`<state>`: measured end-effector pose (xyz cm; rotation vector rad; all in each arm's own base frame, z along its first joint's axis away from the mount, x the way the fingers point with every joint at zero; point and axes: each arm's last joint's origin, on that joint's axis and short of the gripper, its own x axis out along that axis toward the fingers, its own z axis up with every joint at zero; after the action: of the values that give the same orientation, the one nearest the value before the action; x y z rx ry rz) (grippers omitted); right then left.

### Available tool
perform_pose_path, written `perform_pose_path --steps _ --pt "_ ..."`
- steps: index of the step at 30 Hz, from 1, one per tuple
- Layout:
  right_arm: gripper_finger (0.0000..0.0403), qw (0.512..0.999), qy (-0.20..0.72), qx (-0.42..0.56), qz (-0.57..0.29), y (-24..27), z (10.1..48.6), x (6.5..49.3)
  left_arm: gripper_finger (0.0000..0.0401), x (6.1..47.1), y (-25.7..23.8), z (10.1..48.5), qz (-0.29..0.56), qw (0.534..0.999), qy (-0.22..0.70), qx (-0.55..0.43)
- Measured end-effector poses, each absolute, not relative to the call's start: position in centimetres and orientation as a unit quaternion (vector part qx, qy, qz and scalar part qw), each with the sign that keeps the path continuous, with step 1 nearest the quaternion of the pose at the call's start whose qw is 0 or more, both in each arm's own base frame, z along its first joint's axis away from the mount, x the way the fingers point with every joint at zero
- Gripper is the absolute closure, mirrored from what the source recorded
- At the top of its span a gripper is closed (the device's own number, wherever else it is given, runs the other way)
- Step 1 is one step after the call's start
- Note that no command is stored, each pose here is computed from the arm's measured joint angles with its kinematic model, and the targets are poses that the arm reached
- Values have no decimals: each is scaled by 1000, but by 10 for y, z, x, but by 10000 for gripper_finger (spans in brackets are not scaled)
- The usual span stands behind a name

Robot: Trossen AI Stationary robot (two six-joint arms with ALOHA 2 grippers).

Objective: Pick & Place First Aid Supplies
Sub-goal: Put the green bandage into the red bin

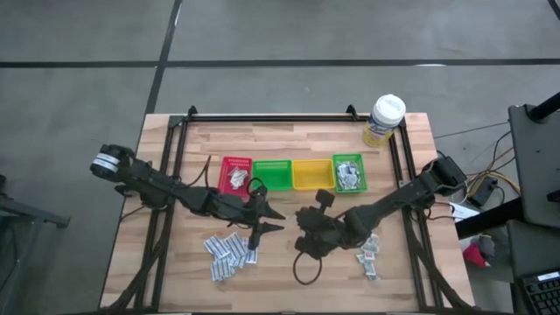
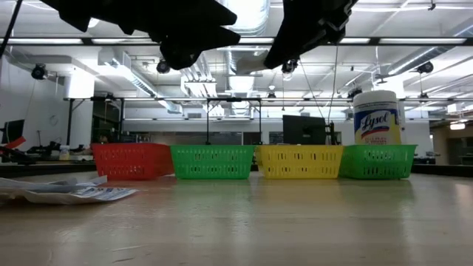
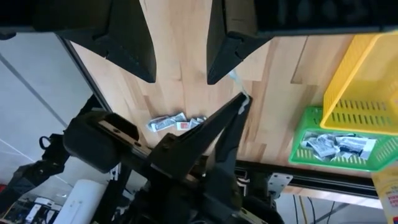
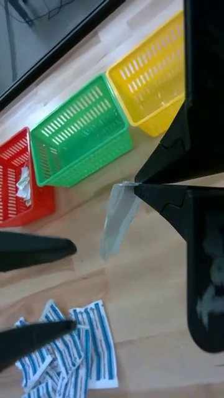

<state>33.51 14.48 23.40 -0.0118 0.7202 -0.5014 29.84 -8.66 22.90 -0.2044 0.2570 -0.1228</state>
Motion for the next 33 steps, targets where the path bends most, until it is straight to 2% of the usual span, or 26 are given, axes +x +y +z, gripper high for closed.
perform_pose_path --steps 26,33 --pt "394 909 343 28 -234 139 235 342 265 304 -79 217 -28 978 158 -135" --pt "394 908 352 51 -221 141 234 342 265 303 -74 213 12 977 172 -126"
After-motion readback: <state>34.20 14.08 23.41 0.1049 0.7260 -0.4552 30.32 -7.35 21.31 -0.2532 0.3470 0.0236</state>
